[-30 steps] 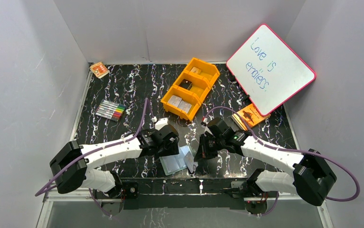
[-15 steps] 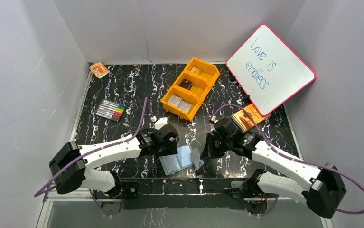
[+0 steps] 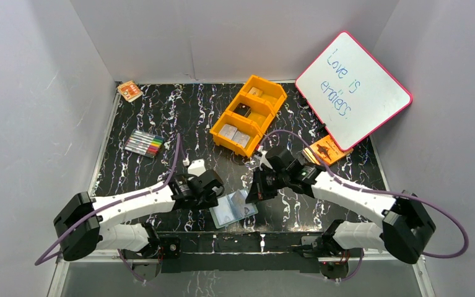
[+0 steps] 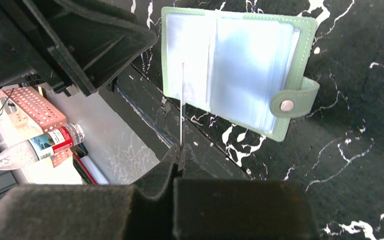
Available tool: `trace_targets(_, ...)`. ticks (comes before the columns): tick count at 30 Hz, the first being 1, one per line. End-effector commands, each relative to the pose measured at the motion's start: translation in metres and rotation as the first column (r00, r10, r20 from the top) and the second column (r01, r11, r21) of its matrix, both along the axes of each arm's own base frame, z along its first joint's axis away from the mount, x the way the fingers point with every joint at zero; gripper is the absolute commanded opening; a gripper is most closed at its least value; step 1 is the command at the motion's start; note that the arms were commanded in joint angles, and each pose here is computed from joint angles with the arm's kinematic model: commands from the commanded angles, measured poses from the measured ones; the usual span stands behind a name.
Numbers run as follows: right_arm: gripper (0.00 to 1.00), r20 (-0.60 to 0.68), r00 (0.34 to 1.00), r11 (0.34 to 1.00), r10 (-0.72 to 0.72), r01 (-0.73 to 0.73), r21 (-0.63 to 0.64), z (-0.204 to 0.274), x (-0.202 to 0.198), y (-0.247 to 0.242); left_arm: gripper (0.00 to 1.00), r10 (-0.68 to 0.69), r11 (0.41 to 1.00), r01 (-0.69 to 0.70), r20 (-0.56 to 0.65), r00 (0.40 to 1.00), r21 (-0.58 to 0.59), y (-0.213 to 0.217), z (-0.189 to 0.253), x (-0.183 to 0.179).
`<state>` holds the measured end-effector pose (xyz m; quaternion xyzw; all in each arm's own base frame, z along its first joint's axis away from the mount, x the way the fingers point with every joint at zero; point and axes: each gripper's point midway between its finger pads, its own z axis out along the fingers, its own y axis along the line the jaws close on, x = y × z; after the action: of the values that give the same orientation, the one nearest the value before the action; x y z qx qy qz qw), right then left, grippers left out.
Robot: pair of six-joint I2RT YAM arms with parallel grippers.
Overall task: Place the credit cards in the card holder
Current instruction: Turn over the card slot in the card holder, then adjust the card holder at the center of the board.
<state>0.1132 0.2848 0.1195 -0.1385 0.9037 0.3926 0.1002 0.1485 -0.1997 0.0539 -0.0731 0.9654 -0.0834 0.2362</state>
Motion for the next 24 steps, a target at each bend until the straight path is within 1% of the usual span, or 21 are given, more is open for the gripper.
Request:
trace_targets(1,0.00,0.051,0.998,0.995,0.048,-0.052,0.081,0.008,0.011,0.024,0.43,0.082,0.997,-0.082,-0.003,0.997,0.000,0.019,-0.002,-0.007)
trace_targets(5,0.00,0.046,0.998,0.997,0.038,-0.040,0.059,-0.003,0.014,0.025,0.41,0.084,0.996,-0.084,-0.024,0.996,-0.022,0.020,-0.009,-0.013)
trace_targets(9,0.00,0.045,0.998,0.998,0.032,-0.035,0.053,-0.009,0.014,0.023,0.37,0.037,0.999,-0.038,-0.057,0.998,-0.031,0.010,-0.020,-0.016)
trace_targets(13,0.00,0.053,0.999,0.999,0.004,-0.006,0.048,-0.013,0.015,0.018,0.32,0.006,1.000,-0.007,-0.074,0.997,-0.016,0.002,-0.029,-0.014)
trace_targets(19,0.00,0.088,0.995,0.998,-0.047,0.043,0.048,-0.012,0.014,0.005,0.27,-0.045,0.999,0.045,-0.071,0.996,-0.002,-0.014,-0.032,-0.001)
trace_targets(24,0.00,0.113,0.990,0.996,-0.079,0.075,0.043,-0.013,0.011,-0.008,0.26,-0.075,0.997,0.075,-0.063,0.995,-0.003,-0.024,-0.032,0.017)
